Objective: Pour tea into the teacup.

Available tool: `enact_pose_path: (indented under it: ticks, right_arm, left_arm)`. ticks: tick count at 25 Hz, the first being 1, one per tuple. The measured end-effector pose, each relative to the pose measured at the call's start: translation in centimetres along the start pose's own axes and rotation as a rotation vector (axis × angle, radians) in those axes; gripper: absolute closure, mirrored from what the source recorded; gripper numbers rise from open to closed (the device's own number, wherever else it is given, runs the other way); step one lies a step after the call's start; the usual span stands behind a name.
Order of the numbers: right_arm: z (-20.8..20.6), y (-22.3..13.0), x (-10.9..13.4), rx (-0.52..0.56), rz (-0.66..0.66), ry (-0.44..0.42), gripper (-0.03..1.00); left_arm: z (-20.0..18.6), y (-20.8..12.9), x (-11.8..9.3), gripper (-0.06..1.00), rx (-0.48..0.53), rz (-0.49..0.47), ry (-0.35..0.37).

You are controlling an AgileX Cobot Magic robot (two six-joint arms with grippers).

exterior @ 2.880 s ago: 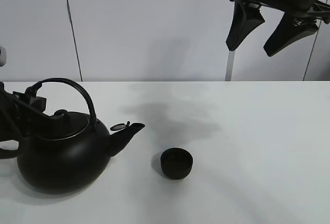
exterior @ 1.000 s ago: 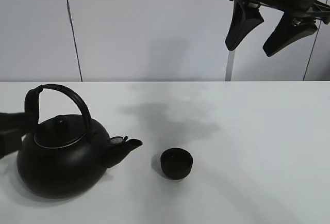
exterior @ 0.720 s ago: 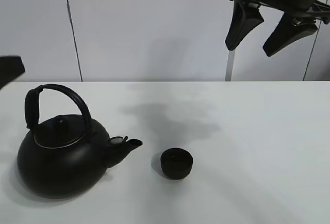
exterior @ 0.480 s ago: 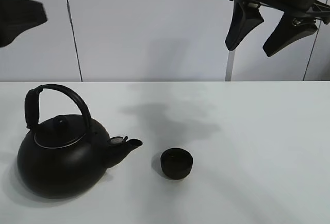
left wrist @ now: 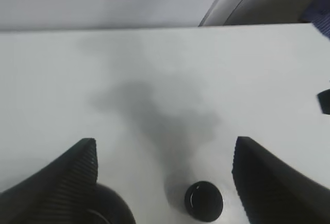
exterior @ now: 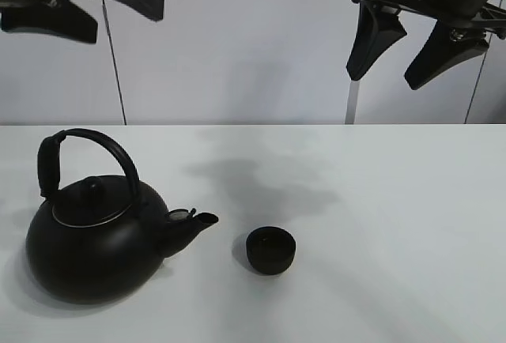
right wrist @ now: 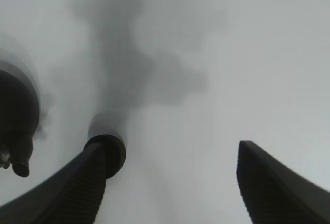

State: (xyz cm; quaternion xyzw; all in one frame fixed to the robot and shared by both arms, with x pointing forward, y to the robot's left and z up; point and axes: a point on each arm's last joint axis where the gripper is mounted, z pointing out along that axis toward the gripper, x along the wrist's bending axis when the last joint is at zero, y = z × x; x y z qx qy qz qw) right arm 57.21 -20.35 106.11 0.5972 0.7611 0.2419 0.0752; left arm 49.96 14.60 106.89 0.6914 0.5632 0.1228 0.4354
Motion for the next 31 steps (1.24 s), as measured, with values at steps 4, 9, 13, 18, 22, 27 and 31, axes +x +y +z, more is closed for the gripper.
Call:
enact_pose_path:
  ticks: [4, 9, 13, 18, 22, 27, 31]
  right_arm:
    - [0.0, 0.0, 0.0, 0.002, 0.001, 0.001, 0.47]
    - [0.0, -0.2, 0.0, 0.023, 0.001, 0.004, 0.47]
    - [0.0, -0.3, 0.1, 0.036, 0.001, 0.006, 0.47]
    - [0.0, -0.5, 0.1, 0.054, 0.001, 0.008, 0.47]
    - [0.0, -0.5, 0.1, 0.054, 0.001, 0.008, 0.47]
    - [0.0, -0.5, 0.1, 0.054, 0.002, 0.009, 0.47]
    - [0.0, -0.5, 0.1, 0.055, 0.002, 0.009, 0.47]
  left_arm:
    - [2.7, 0.4, 0.3, 0.41, 0.161, -0.098, 0.039]
    - [4.4, 0.9, 0.0, 0.41, 0.268, -0.164, 0.057]
    - [4.5, 1.5, -0.3, 0.41, 0.297, -0.177, 0.051]
    - [4.4, 1.5, -0.4, 0.41, 0.308, -0.194, 0.050]
    - [4.4, 1.5, -0.4, 0.41, 0.312, -0.198, 0.051]
    - [4.4, 1.4, -0.4, 0.41, 0.315, -0.198, 0.052]
    - [4.4, 1.4, -0.4, 0.41, 0.316, -0.198, 0.052]
